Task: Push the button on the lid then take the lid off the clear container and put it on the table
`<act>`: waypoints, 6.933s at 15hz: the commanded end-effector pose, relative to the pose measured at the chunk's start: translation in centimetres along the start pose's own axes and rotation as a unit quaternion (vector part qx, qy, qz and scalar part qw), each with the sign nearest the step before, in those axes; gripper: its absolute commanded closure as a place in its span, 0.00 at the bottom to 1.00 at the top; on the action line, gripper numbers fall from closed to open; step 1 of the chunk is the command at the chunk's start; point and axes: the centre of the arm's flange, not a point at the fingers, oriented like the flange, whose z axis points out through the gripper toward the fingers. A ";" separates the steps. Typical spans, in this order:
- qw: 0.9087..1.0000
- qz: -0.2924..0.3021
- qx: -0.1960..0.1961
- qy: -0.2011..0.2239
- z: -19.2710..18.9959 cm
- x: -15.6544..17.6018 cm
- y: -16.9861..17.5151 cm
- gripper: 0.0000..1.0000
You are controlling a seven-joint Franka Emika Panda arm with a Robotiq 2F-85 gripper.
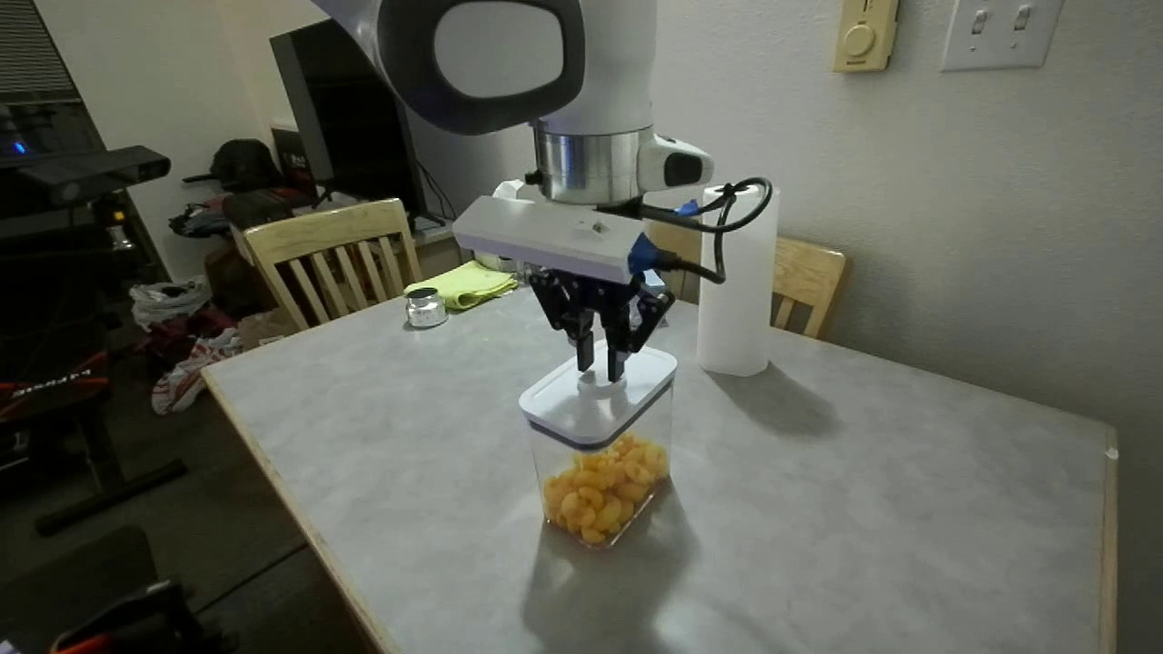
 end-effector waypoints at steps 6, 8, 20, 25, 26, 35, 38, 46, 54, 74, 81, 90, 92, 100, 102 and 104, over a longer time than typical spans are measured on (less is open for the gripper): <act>1.000 -0.003 0.005 -0.004 1.5 0.0 0.0 0.00; 1.000 -0.001 0.005 -0.007 2.0 -0.1 0.1 0.00; 1.000 0.003 -0.009 0.005 2.2 1.1 0.6 0.00; 1.000 0.004 -0.007 0.007 2.2 1.4 0.3 0.06; 1.000 0.004 -0.005 0.007 2.2 1.4 0.2 0.08; 1.000 -0.005 -0.004 0.002 2.7 1.9 -0.6 0.65; 1.000 0.004 -0.016 0.002 1.5 1.9 -0.7 0.71; 0.996 0.025 -0.085 0.019 -6.4 3.0 -2.4 0.71; 0.995 0.008 -0.077 0.055 -7.3 6.2 -7.4 0.71; 0.999 0.008 -0.049 0.007 12.1 8.7 -14.2 0.71; 1.000 -0.007 -0.030 0.000 16.3 8.7 -16.1 0.71; 0.999 -0.013 -0.032 0.008 12.2 8.5 -15.5 0.02; 0.999 -0.018 -0.036 0.016 9.8 8.6 -14.9 0.00; 0.998 -0.041 -0.030 0.042 -1.9 7.1 -12.6 0.00; 0.998 -0.042 -0.018 0.049 -4.7 6.4 -12.4 0.00; 0.997 -0.043 -0.013 0.055 -6.6 5.9 -12.3 0.00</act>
